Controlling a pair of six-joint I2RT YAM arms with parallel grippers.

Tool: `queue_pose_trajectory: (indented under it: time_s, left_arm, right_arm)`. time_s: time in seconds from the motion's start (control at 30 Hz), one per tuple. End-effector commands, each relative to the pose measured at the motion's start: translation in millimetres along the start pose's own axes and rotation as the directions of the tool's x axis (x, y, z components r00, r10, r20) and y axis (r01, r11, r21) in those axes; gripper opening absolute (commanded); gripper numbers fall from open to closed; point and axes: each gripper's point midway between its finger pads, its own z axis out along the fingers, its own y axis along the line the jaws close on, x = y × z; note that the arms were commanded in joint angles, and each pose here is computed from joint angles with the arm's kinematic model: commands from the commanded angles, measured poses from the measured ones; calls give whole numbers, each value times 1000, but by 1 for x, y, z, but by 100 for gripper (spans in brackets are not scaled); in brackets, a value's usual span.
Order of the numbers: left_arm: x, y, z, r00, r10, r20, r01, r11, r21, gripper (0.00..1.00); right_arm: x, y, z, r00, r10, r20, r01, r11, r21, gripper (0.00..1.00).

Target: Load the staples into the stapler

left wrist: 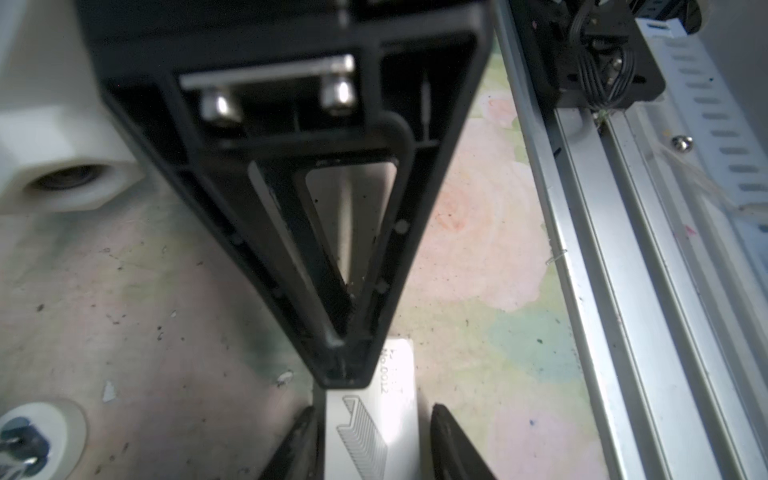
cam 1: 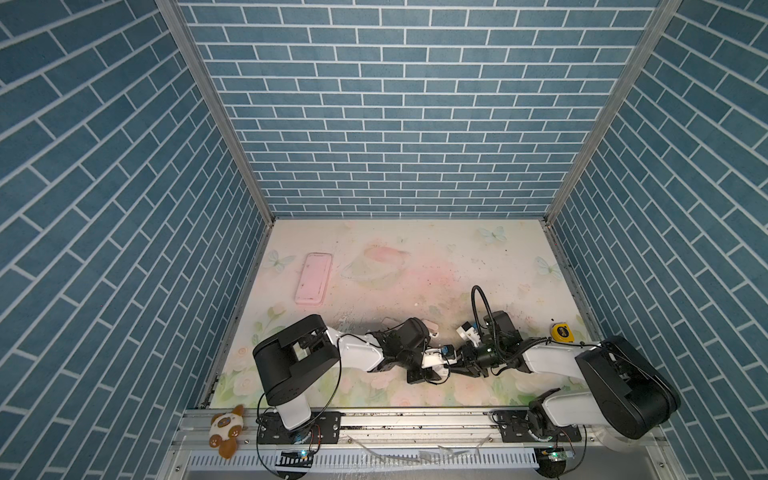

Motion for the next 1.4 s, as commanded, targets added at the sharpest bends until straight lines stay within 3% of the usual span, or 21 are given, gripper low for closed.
queue_pose_trajectory:
  time_s: [0.0, 0.27, 0.63, 1.2, 1.37]
  left_arm:
    - [57, -17, -4, 974, -83, -213, 88, 996, 15, 50]
    - [63, -18, -6, 970, -70, -233, 76, 997, 17, 53]
    - [69, -20, -3, 967, -75, -244, 85, 996, 30, 39]
    - [71, -20, 0, 963, -80, -257, 91, 995, 33, 38]
    - [71, -22, 0, 962, -81, -260, 95, 994, 45, 33]
  right_arm:
    - [0, -3, 0, 1000, -9, 6, 8, 1000, 24, 31]
    - [0, -3, 0, 1000, -8, 7, 8, 1000, 21, 35]
    - [5, 4, 0, 1000, -3, -11, 3, 1000, -23, 37]
    - [5, 7, 8, 1000, -13, -24, 12, 999, -32, 38]
    - [2, 8, 10, 1000, -18, -22, 17, 999, -41, 38]
